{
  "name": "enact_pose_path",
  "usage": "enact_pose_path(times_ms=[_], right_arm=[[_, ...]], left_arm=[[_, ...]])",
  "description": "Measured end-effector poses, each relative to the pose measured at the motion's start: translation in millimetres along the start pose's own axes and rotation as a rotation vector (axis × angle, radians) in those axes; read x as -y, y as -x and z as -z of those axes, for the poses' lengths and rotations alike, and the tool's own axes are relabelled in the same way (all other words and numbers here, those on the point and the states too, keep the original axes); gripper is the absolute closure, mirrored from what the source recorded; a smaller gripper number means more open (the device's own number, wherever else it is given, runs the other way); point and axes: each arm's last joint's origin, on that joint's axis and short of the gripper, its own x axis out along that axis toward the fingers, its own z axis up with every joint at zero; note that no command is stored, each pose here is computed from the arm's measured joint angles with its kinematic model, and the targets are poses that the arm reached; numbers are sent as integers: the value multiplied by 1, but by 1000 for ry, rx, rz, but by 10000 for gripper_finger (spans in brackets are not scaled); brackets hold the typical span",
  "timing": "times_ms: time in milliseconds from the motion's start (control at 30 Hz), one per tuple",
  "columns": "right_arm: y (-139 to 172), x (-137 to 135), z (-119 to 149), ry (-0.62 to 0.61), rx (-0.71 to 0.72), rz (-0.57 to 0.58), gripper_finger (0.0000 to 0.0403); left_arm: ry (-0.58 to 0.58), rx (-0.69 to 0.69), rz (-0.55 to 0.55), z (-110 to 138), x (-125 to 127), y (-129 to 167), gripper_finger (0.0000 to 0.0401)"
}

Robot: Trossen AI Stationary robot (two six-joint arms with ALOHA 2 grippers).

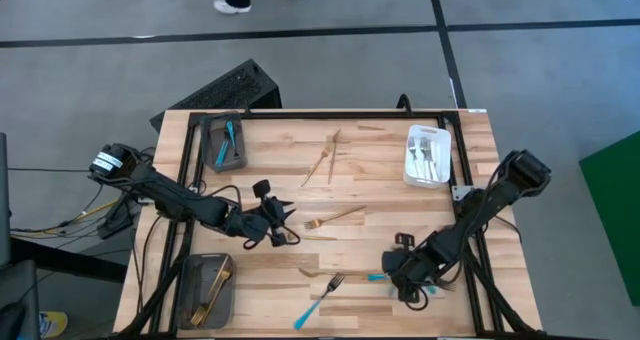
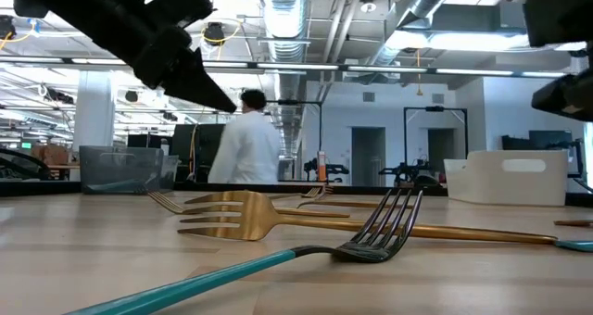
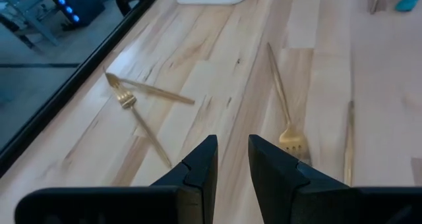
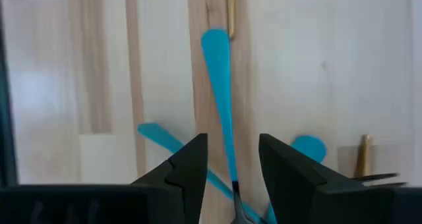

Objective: Sort silverware by color (type)
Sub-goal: Put the blue fork into the top black bin

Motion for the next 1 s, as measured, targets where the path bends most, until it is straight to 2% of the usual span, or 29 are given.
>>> enact_pose_path(times_ms=[300, 400, 500, 567, 633, 700, 767, 867, 933, 1000], right_arm=[[-33, -5, 7, 1, -104, 16, 241], [-40, -3, 9, -34, -140, 32, 247], [-40, 1, 6, -67, -146, 49, 276], [-38, 4, 4, -79, -132, 49, 309], [-35, 6, 0, -86, -87, 75, 351], [-31, 9, -3, -88, 6, 136, 382], [-29, 11, -13, -107, 199, 244, 382], [-18, 15, -24, -159, 501, 427, 368], [-11, 14, -33, -221, 679, 492, 368], [-5, 15, -40, -269, 796, 533, 374]], left_arm=[[10, -37, -10, 12, -2, -1, 326], [30, -44, -13, 14, -3, -1, 326], [50, -51, -18, 16, -4, -2, 326], [80, -48, -20, 16, -4, -2, 326], [161, -29, -16, 14, -4, -3, 326], [291, 6, -1, 9, -3, -3, 326], [371, 33, 29, 5, -1, -3, 326], [369, 64, 64, 1, 0, -2, 326], [354, 85, 65, -2, 0, -2, 326], [347, 102, 69, -4, 0, -2, 326]])
